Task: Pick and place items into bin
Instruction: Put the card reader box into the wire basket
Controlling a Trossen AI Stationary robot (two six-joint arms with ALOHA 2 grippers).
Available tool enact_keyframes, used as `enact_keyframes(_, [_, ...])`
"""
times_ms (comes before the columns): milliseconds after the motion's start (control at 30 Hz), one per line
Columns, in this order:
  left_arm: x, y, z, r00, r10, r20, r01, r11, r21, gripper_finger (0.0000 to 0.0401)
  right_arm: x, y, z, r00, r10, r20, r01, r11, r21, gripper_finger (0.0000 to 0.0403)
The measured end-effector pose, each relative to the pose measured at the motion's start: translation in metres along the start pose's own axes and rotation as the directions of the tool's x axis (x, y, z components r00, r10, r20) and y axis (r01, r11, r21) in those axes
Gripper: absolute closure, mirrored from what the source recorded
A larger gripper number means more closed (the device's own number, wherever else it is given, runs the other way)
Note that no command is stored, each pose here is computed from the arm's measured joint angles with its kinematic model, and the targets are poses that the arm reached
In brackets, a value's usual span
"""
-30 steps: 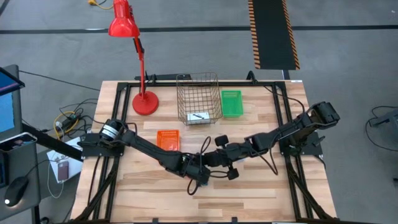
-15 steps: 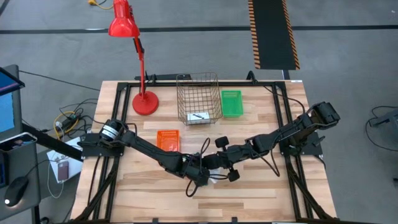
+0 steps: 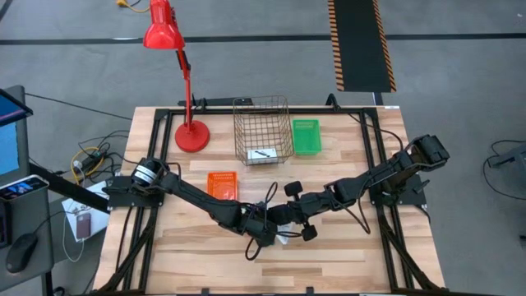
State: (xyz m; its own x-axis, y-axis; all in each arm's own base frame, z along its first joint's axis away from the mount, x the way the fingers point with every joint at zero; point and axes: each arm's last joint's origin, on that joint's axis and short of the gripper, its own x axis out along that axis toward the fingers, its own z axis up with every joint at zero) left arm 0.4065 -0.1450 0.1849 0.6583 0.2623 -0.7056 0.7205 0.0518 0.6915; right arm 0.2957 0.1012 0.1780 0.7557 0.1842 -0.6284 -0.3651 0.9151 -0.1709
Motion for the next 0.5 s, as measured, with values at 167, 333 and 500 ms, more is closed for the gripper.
enact_keyframes(167, [-0.0001,0.0003,-0.0007,0.999,0.012,-0.03,-0.012,1.0,0.0,0.0373,-0.0001,0.0009,0.0001,1.0,-0.002,0.0,0.002,1.0,-0.002,0.0403])
enact_keyframes(333, [-0.0003,0.0001,-0.0011,0.997,0.024,-0.067,-0.025,1.0,-0.013,0.0373,-0.0002,0.0024,0.0003,1.0,-0.006,-0.001,0.006,1.0,-0.002,0.0403])
enact_keyframes(500, [-0.0004,-0.0013,-0.0025,0.994,0.024,-0.111,-0.024,1.0,-0.003,0.0373,-0.0004,0.0043,0.0001,1.0,-0.006,-0.006,0.006,1.0,-0.002,0.0403])
